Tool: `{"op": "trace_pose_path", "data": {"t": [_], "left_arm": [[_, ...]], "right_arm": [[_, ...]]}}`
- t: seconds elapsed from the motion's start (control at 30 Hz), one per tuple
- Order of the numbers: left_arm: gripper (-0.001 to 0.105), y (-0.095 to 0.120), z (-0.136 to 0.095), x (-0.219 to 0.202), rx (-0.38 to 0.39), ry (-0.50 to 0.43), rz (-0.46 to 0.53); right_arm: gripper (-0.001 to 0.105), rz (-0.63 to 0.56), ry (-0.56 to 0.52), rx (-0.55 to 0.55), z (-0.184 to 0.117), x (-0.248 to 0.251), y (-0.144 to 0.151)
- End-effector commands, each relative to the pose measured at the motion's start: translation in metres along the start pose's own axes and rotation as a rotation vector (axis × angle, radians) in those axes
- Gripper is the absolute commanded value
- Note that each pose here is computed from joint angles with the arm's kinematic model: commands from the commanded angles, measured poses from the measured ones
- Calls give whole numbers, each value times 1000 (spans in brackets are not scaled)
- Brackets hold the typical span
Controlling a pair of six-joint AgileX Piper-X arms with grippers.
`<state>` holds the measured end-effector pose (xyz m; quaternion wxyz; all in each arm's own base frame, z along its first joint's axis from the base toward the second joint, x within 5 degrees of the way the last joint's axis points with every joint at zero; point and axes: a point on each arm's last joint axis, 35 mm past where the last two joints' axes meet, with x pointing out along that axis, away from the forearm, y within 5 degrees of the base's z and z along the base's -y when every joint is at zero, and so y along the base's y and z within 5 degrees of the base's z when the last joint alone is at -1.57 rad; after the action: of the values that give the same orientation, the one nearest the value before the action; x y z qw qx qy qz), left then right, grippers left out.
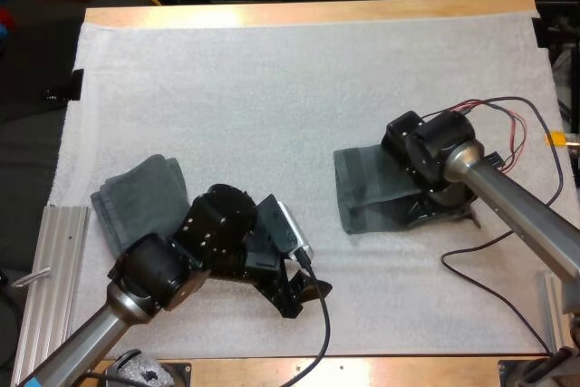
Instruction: Pick towel from pile, fold and stack
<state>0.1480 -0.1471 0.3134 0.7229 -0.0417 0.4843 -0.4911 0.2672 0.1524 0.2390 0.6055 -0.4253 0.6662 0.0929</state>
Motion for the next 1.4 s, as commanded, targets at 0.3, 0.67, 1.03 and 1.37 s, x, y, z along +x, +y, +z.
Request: {"op": "trace_pose_path", "data": {"t": [0.3,0.67,1.03,1.37], "left_arm": [[68,18,23,34,10,-27,25],[68,57,30,91,-65,59,93],[68,86,29,130,-142,80,187],[68,99,33,145,-123,25,296]], "right_arm": [[1,28,-2,9,-3,-1,-2],[1,48,-8,12,-2,-1,-1],[1,48,-8,12,-2,-1,-1],[1,48,-8,12,-2,-1,-1]]}}
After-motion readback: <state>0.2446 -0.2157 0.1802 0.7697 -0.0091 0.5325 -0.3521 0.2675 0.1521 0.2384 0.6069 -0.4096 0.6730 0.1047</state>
